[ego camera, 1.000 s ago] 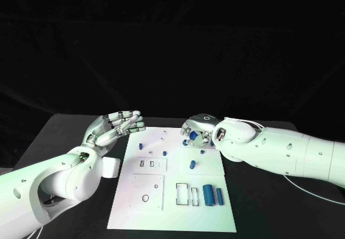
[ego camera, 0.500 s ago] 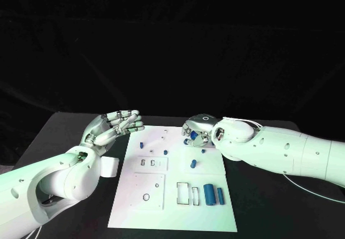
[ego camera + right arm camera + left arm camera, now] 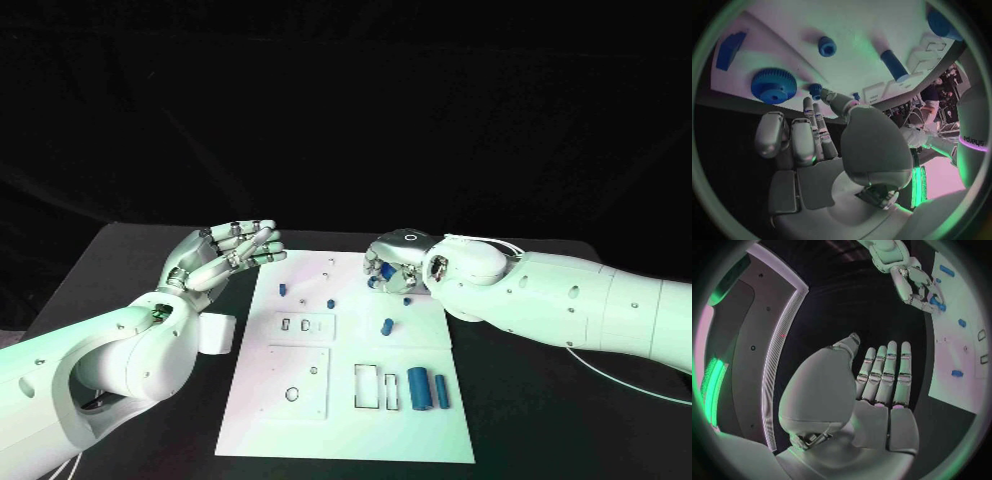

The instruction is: Assemble the parts on the task board

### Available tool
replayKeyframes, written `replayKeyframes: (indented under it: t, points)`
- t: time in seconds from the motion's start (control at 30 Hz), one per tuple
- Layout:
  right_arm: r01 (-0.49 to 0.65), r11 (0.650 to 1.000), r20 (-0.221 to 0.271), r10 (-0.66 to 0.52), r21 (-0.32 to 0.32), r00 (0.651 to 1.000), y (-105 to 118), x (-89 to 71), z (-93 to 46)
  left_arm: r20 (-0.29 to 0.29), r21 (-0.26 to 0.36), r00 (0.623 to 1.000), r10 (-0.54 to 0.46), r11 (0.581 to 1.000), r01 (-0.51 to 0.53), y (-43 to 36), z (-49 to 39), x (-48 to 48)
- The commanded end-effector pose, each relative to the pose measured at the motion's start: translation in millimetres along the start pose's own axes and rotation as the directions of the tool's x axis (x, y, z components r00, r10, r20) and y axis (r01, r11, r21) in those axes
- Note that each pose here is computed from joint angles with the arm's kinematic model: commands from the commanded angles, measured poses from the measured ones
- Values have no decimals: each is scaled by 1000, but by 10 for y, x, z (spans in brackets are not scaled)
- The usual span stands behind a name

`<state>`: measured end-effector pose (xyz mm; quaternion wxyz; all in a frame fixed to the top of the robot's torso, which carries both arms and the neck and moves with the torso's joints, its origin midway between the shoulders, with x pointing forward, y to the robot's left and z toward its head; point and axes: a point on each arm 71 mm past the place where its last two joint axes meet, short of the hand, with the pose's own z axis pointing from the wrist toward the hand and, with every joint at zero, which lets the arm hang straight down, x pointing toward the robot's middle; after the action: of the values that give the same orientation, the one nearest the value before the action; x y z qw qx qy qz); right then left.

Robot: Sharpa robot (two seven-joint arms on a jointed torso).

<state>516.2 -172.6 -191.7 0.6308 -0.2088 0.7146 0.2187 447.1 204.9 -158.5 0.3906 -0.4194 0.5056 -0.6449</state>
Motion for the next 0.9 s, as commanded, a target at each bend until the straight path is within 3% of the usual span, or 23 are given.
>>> replayKeyframes:
  t: [0.03, 0.67, 0.9]
  points:
    - [15, 1000, -21, -15, -2, 1000, 12, 22, 8, -17, 4, 1000, -12, 1000, 12, -10, 8, 24]
    - [12, 1000, -27, -12, 14, 1000, -17, 100, 18, -18, 2, 1000, -12, 1000, 13, -12, 1, 19]
    - [8, 1000, 21, -8, 7, 1000, -13, 74, 2, -16, 1, 1000, -12, 1000, 12, -4, 11, 15]
